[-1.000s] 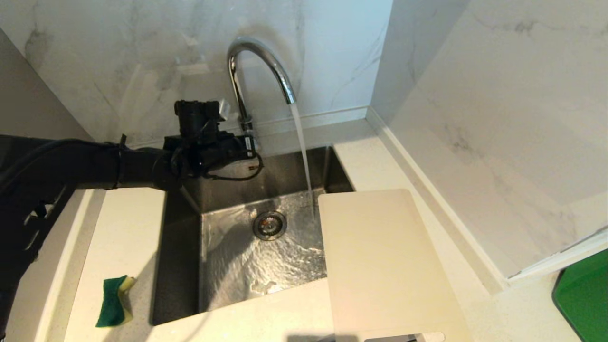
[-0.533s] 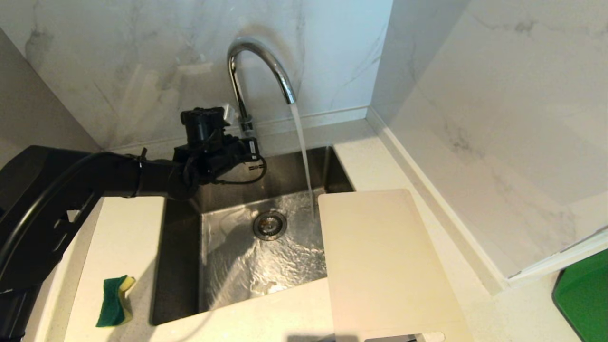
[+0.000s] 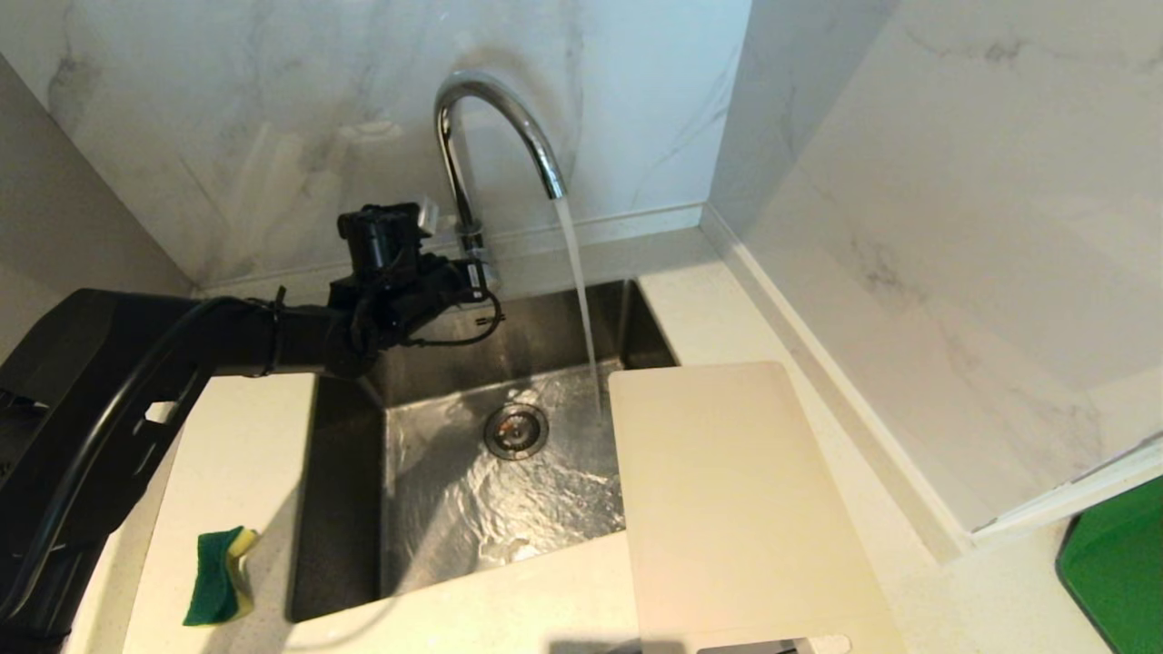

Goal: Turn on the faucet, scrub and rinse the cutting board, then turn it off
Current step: Turn off the tap

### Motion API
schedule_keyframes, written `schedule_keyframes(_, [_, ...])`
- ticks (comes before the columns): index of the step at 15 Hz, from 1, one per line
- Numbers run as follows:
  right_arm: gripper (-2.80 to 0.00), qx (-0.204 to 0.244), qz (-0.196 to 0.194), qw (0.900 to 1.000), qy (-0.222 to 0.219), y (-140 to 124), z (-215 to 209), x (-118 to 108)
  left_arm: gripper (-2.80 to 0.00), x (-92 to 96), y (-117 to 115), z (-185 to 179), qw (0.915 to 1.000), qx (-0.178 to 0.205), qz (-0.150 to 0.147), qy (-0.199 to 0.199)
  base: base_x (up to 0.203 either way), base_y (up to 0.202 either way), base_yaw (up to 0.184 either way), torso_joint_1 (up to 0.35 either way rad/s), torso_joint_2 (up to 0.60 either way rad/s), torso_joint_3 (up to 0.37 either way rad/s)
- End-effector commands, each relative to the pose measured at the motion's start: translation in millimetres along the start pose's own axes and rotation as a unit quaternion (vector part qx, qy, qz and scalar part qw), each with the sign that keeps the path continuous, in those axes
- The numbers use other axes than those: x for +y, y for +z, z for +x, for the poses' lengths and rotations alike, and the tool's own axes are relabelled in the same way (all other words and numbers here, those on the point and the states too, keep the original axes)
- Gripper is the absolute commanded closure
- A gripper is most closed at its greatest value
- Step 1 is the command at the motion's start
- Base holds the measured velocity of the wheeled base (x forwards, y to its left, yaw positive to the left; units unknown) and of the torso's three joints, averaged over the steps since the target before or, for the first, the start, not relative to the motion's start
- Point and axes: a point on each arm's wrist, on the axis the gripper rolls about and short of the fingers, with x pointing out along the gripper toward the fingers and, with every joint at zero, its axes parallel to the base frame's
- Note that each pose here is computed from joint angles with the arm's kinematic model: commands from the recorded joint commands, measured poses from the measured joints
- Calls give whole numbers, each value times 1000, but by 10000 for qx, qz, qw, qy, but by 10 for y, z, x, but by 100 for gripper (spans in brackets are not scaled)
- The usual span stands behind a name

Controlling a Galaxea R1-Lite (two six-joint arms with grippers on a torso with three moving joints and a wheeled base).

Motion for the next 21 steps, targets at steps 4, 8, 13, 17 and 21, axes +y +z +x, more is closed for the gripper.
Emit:
schedule_keyframes(4, [0, -7, -1, 10000, 4, 0, 1, 0, 0, 51, -67, 52, 10000, 24, -2, 35, 0, 0, 0, 0, 0, 0])
schedule_keyframes(8, [0, -12, -1, 10000, 4, 3, 1, 0, 0, 197, 29, 45, 9997, -170, -16, 176, 0, 0, 0, 0, 0, 0])
schedule_keyframes(13, [0, -4, -1, 10000, 4, -1, 2, 0, 0, 457, -115, 122, 9991, -38, -48, 409, 0, 0, 0, 0, 0, 0])
schedule_keyframes(17, [0, -5, -1, 10000, 4, -1, 2, 0, 0, 613, -121, 143, 9995, -14, -51, 298, 0, 0, 0, 0, 0, 0])
schedule_keyframes(21, [0, -12, -1, 10000, 4, 3, 1, 0, 0, 614, -106, 137, 9995, -29, -75, 296, 0, 0, 0, 0, 0, 0])
